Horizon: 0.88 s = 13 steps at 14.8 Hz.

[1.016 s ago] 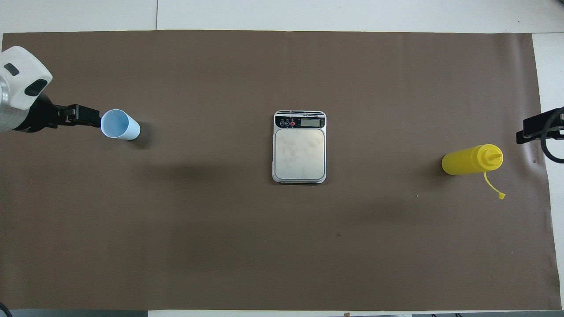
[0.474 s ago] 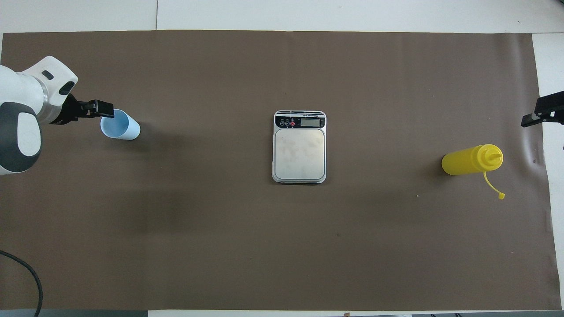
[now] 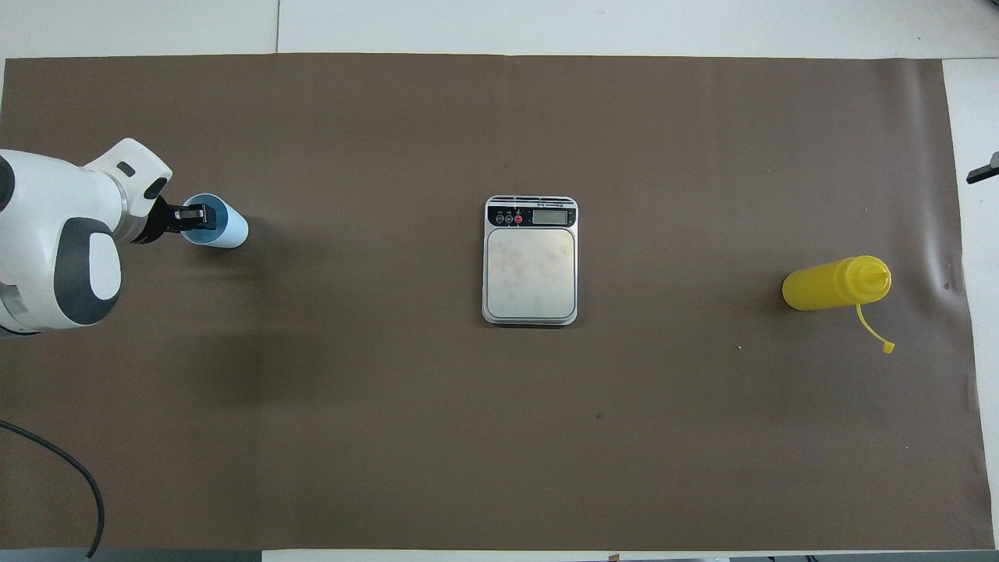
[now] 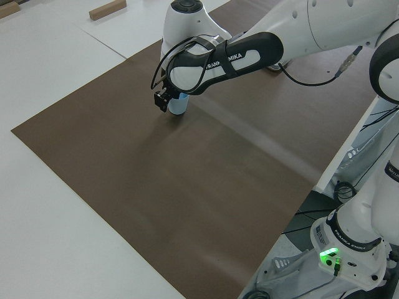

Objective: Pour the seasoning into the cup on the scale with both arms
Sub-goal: 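Carry the blue cup with the left gripper while the right gripper reaches the bottle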

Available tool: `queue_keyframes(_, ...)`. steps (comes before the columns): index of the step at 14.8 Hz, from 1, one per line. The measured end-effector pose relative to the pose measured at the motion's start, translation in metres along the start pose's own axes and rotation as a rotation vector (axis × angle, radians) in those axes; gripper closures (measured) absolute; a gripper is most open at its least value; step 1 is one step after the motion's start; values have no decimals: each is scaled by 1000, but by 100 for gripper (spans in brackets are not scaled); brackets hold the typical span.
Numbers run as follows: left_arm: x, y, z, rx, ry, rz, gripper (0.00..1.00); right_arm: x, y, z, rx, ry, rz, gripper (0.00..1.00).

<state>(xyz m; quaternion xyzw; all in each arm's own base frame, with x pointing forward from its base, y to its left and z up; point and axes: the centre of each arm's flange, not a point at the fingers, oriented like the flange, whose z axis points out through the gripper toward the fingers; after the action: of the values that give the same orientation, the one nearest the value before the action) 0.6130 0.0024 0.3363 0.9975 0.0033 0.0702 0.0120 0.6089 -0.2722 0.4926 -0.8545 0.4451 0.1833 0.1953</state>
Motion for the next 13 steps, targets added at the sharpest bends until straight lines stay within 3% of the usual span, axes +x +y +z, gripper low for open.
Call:
queue_keyframes(1,0,0,0,0,0,-8,67,23,26,3,51,-52,80,0)
queue_keyframes(4,1,6,-7,-3,6,-17,96,64,69,37,121,-175,254,0)
queue_keyframes(8,-4,43,-44,-9,-7,-29,96,87,86,110,171,-290,415,0)
queue_keyframes(13,-25,185,-78,-50,18,-123,96,79,110,159,233,-382,555,0)
